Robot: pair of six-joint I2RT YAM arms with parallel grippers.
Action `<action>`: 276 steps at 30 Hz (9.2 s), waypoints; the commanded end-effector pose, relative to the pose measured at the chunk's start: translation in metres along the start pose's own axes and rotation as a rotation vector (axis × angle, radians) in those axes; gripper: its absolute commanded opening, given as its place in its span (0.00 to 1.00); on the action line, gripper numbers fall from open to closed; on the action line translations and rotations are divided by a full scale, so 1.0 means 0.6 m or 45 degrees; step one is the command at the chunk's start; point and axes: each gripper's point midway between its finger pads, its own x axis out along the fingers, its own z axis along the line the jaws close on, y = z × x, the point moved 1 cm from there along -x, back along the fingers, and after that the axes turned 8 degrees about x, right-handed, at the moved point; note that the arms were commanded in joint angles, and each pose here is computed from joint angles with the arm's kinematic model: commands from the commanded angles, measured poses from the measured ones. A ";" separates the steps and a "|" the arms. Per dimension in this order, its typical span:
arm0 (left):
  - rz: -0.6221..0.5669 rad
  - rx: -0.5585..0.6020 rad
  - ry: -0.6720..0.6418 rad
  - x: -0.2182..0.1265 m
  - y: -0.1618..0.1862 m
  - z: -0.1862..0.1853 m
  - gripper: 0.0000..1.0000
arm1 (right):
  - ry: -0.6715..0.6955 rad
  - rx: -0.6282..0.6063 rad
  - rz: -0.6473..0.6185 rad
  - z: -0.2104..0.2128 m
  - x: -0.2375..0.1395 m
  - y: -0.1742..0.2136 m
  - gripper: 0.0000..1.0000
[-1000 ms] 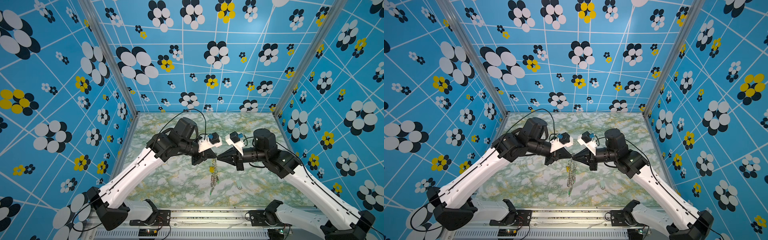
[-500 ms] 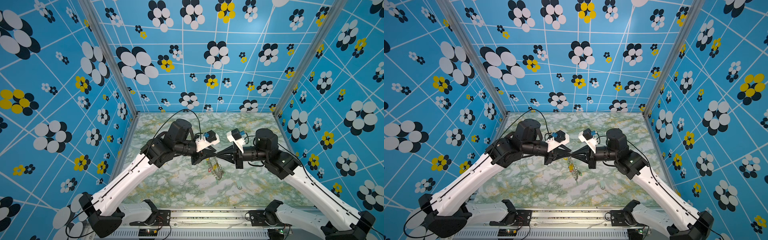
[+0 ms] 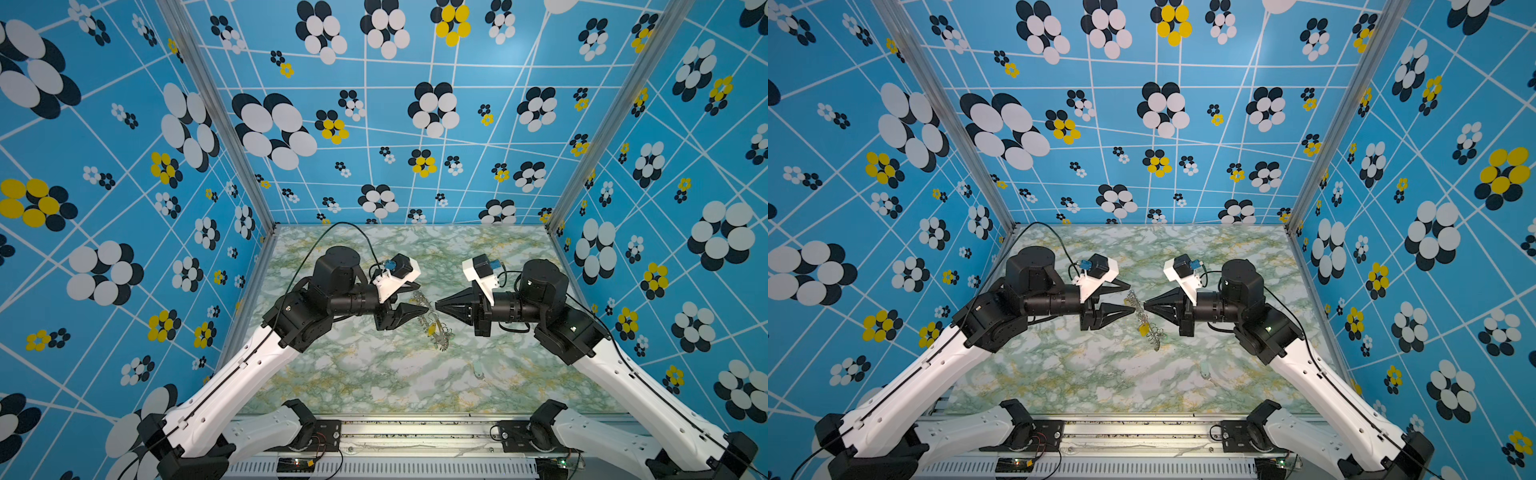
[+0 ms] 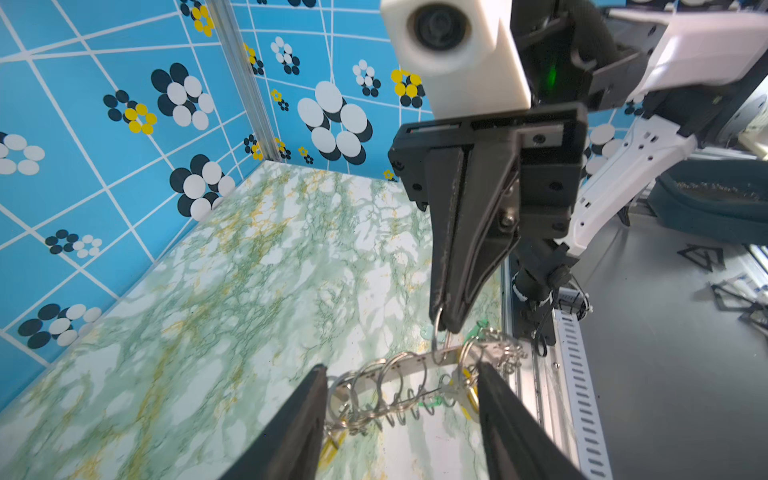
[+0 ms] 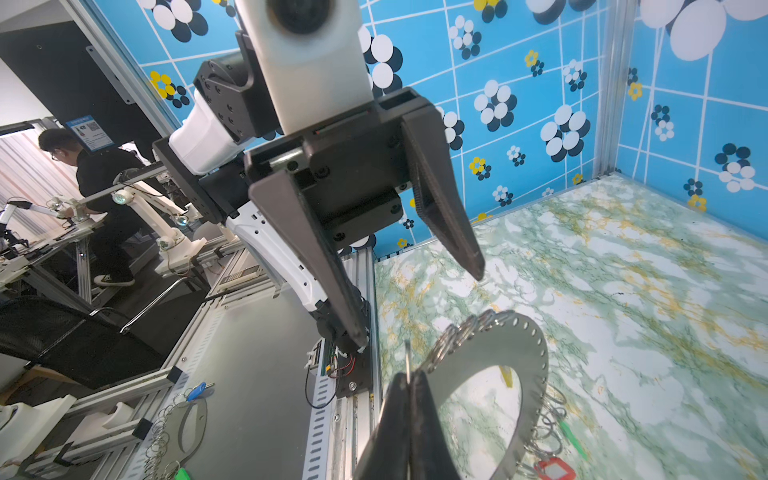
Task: Put the keys on the keyring
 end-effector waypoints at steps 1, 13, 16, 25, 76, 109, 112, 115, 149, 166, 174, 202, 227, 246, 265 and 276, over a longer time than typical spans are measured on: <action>-0.114 -0.060 -0.010 -0.006 -0.028 0.002 0.51 | -0.005 -0.055 -0.140 0.010 -0.013 -0.041 0.00; -0.254 -0.168 0.047 0.008 -0.040 0.000 0.33 | -0.048 -0.035 -0.326 0.008 -0.031 -0.082 0.00; -0.264 -0.163 0.038 0.013 -0.041 0.005 0.31 | -0.071 -0.033 -0.346 0.012 -0.031 -0.088 0.00; -0.291 -0.143 0.053 0.028 -0.048 0.010 0.22 | -0.084 -0.022 -0.346 0.011 -0.029 -0.086 0.00; 0.129 0.101 0.217 0.021 -0.003 -0.050 0.00 | 0.067 -0.215 0.032 0.019 -0.054 -0.015 0.34; 0.142 0.216 0.242 0.027 -0.031 -0.058 0.00 | -0.121 -0.170 0.095 0.036 -0.007 0.005 0.23; 0.138 0.217 0.240 0.027 -0.032 -0.058 0.00 | -0.114 -0.157 0.105 0.032 -0.005 0.010 0.23; 0.132 0.215 0.243 0.026 -0.034 -0.059 0.00 | -0.106 -0.153 0.108 0.030 -0.004 0.012 0.22; -0.072 0.097 -0.034 -0.009 -0.048 -0.016 0.51 | -0.073 -0.070 -0.156 0.026 -0.030 -0.055 0.00; -0.351 0.023 -0.056 -0.010 -0.097 0.008 0.33 | -0.357 -0.012 -0.520 0.042 -0.052 -0.128 0.00; -0.360 -0.005 -0.019 0.005 -0.098 0.010 0.23 | -0.356 -0.010 -0.481 0.039 -0.046 -0.125 0.00; -0.374 -0.038 0.035 0.024 -0.102 0.014 0.19 | -0.324 -0.022 -0.386 0.039 -0.034 -0.101 0.00; -0.356 -0.080 0.068 0.021 -0.091 0.004 0.21 | -0.285 -0.050 -0.422 0.046 -0.043 -0.116 0.00; -0.356 -0.086 0.106 0.027 -0.089 -0.001 0.24 | -0.281 -0.049 -0.432 0.046 -0.044 -0.119 0.00; -0.353 -0.063 0.099 0.030 -0.091 0.003 0.00 | -0.308 -0.040 -0.418 0.051 -0.042 -0.119 0.00; -0.320 0.046 0.023 0.016 -0.087 0.006 0.00 | -0.241 -0.049 -0.337 0.040 -0.038 -0.091 0.20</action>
